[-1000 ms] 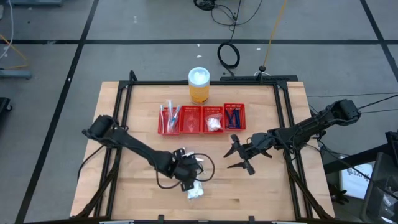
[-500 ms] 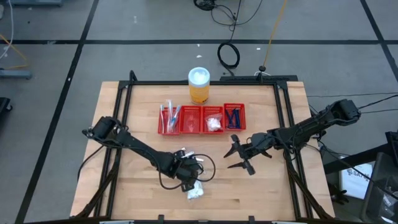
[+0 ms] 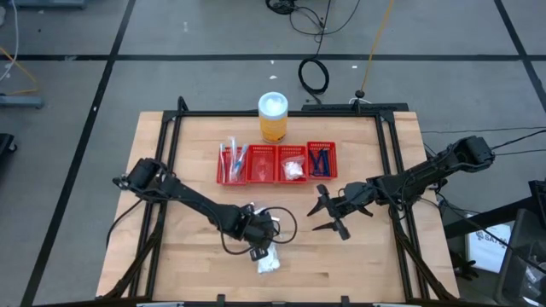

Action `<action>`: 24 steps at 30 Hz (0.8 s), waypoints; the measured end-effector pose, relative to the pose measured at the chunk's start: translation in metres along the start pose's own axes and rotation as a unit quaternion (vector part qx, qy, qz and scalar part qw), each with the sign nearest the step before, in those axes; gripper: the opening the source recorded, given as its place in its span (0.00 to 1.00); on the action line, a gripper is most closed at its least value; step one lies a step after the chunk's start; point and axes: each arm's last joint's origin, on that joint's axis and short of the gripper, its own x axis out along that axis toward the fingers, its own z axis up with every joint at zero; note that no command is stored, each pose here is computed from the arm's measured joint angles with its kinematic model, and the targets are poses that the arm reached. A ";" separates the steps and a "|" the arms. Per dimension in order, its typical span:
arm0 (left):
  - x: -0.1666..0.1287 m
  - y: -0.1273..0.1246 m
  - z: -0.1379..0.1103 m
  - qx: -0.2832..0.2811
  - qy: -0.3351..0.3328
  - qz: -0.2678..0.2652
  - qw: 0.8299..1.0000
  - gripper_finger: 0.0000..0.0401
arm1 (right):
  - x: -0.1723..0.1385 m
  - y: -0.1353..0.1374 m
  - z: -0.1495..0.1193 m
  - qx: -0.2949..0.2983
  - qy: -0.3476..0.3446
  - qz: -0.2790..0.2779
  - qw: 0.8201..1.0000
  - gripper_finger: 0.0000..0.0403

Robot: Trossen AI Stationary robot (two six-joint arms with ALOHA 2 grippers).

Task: Pick & Place Travel size toiletries
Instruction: Put the cotton pack into the middle right red basket

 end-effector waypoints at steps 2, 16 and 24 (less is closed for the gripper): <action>0.000 0.001 0.001 0.005 0.000 0.001 1.000 0.02 | 0.000 0.000 0.000 0.001 0.000 0.000 1.000 0.52; -0.056 0.006 0.012 0.056 -0.135 0.077 0.986 0.00 | 0.000 -0.002 -0.003 0.003 0.017 -0.030 0.999 0.52; -0.087 0.011 0.017 0.090 -0.262 0.229 0.933 0.00 | -0.013 -0.008 0.001 0.011 0.021 -0.155 0.988 0.52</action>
